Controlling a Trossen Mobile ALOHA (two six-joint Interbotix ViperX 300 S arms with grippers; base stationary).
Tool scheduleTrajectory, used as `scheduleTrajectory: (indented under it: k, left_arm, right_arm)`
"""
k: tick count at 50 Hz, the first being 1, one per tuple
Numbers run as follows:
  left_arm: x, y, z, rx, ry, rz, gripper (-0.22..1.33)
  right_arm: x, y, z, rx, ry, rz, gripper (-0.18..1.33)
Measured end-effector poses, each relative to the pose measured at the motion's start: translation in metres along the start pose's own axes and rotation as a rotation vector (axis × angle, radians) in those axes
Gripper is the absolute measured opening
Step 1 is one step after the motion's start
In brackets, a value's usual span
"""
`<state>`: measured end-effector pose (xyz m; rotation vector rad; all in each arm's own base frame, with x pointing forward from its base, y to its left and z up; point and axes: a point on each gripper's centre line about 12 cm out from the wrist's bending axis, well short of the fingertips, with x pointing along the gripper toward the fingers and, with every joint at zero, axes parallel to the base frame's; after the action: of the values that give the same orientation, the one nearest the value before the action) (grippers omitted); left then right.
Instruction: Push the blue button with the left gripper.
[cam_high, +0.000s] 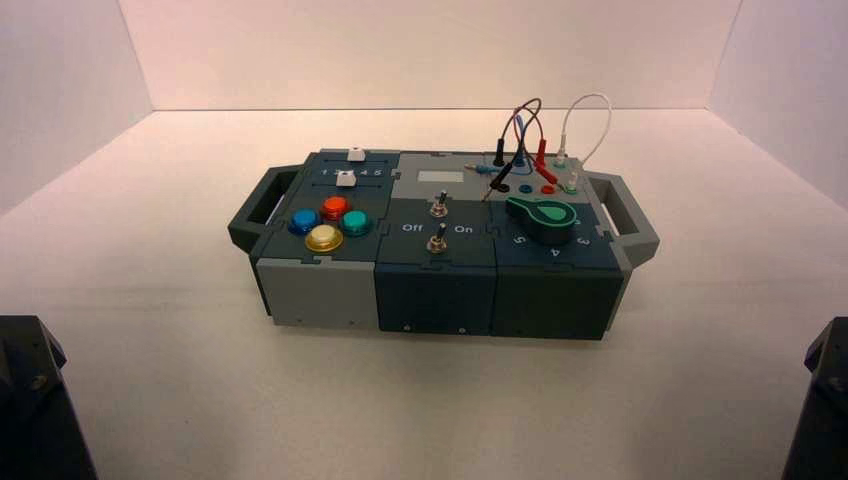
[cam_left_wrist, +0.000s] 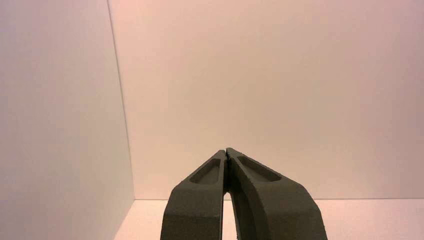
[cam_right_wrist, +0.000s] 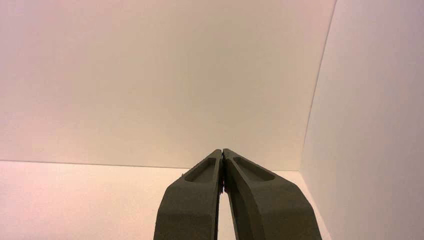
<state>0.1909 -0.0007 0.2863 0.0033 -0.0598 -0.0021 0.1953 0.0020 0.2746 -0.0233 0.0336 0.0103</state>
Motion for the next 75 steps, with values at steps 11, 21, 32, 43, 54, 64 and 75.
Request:
scheduleTrajectory:
  k: [11,21,32,43,54,64,75]
  left_arm:
    - [0.006,-0.013,-0.016,0.002,0.135,-0.067,-0.16]
    - [0.013,-0.035,-0.031,0.024,0.312,-0.173,-0.16]
    - [0.011,-0.063,-0.045,0.066,0.477,-0.303,-0.16]
    - [0.006,-0.089,-0.058,0.130,0.645,-0.421,-0.16]
    - [0.002,-0.110,-0.071,0.203,0.816,-0.505,-0.16]
    - [-0.003,-0.123,-0.080,0.264,0.961,-0.555,-0.16]
    - [-0.013,-0.132,-0.092,0.317,1.081,-0.594,-0.16]
  right_arm:
    - [0.003,0.002,-0.003,0.000,0.052,0.009,-0.14]
    - [0.006,0.009,-0.010,-0.004,0.177,0.046,-0.14]
    - [0.009,0.039,-0.028,-0.046,0.419,0.194,-0.14]
    - [0.005,0.091,-0.039,-0.129,0.626,0.418,-0.14]
    - [-0.001,0.118,-0.057,-0.189,0.750,0.524,-0.14]
    - [-0.004,0.139,-0.066,-0.246,0.805,0.599,-0.14]
    - [-0.011,0.161,-0.070,-0.292,0.831,0.680,-0.14]
